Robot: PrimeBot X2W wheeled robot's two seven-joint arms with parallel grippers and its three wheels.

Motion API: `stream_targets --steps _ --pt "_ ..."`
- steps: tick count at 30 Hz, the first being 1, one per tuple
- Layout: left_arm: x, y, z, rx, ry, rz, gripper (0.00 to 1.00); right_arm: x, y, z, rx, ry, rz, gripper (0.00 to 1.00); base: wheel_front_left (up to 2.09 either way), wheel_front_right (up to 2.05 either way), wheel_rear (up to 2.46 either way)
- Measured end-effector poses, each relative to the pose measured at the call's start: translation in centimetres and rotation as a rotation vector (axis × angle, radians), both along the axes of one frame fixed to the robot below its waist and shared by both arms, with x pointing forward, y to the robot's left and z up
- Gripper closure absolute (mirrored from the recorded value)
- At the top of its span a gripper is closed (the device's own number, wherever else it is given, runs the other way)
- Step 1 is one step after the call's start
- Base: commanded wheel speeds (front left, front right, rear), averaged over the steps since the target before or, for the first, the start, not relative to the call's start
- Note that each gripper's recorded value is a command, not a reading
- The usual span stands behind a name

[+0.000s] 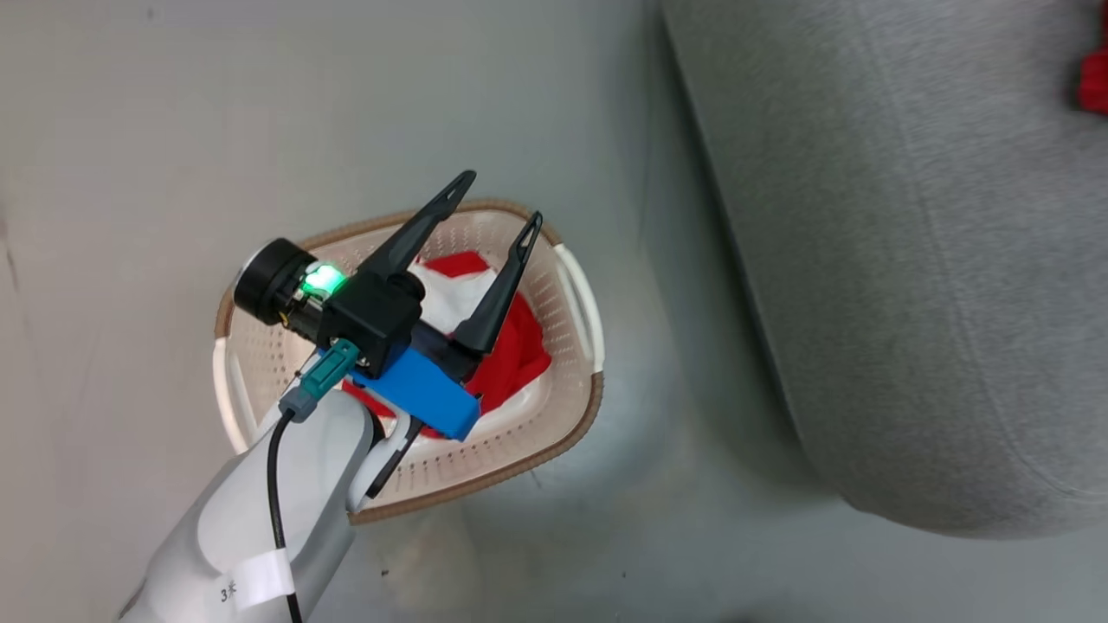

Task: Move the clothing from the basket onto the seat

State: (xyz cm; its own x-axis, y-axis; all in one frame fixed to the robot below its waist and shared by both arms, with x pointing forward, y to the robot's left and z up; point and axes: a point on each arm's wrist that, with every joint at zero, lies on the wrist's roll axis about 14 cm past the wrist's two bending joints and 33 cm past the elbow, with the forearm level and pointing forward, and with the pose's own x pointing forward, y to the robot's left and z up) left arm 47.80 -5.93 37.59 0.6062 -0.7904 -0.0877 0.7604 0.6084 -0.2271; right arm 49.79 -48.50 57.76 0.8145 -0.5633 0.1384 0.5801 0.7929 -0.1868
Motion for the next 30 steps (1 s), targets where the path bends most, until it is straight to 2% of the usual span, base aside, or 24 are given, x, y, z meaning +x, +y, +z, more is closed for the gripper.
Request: stream_targets --steps 6,11,15,21,22,23,24,25,30 --pt "0.8 1.3 -2.1 0.006 0.023 0.032 0.0 0.1 -1.1 -7.2 0.047 0.132 -0.056 1.0 0.0 0.0 0.0" --pt "1.0 2.0 -3.3 0.017 0.044 0.053 0.0 -1.0 -0.8 -13.7 0.135 0.249 -0.094 1.0 0.0 0.0 0.0" --pt "1.0 2.3 -3.6 0.019 0.047 0.06 0.0 -1.8 -0.8 -15.6 0.159 0.285 -0.111 1.0 0.0 0.0 0.0" --pt "1.0 2.4 -3.3 0.021 0.042 0.063 0.0 -2.3 -0.7 -16.4 0.169 0.305 -0.114 1.0 0.0 0.0 0.0" --pt "1.0 2.4 -3.2 0.022 0.04 0.063 0.0 -2.3 -0.7 -16.4 0.169 0.306 -0.114 0.85 0.0 0.0 0.0" --pt "1.0 2.4 -3.1 0.023 0.039 0.064 0.0 -2.4 -0.7 -16.4 0.17 0.308 -0.115 0.61 0.0 0.0 0.0" --pt "1.0 2.5 -3.1 0.023 0.038 0.065 0.0 -2.4 -0.7 -16.4 0.174 0.308 -0.116 0.46 0.0 0.0 0.0" --pt "1.0 2.5 -3.0 0.024 0.039 0.065 0.0 -2.4 -0.8 -16.4 0.175 0.31 -0.116 0.0 0.0 0.0 0.0" --pt "0.9 2.5 -2.7 0.025 0.038 0.069 0.0 -2.5 -0.8 -16.1 0.175 0.307 -0.114 0.0 0.0 0.0 0.0"
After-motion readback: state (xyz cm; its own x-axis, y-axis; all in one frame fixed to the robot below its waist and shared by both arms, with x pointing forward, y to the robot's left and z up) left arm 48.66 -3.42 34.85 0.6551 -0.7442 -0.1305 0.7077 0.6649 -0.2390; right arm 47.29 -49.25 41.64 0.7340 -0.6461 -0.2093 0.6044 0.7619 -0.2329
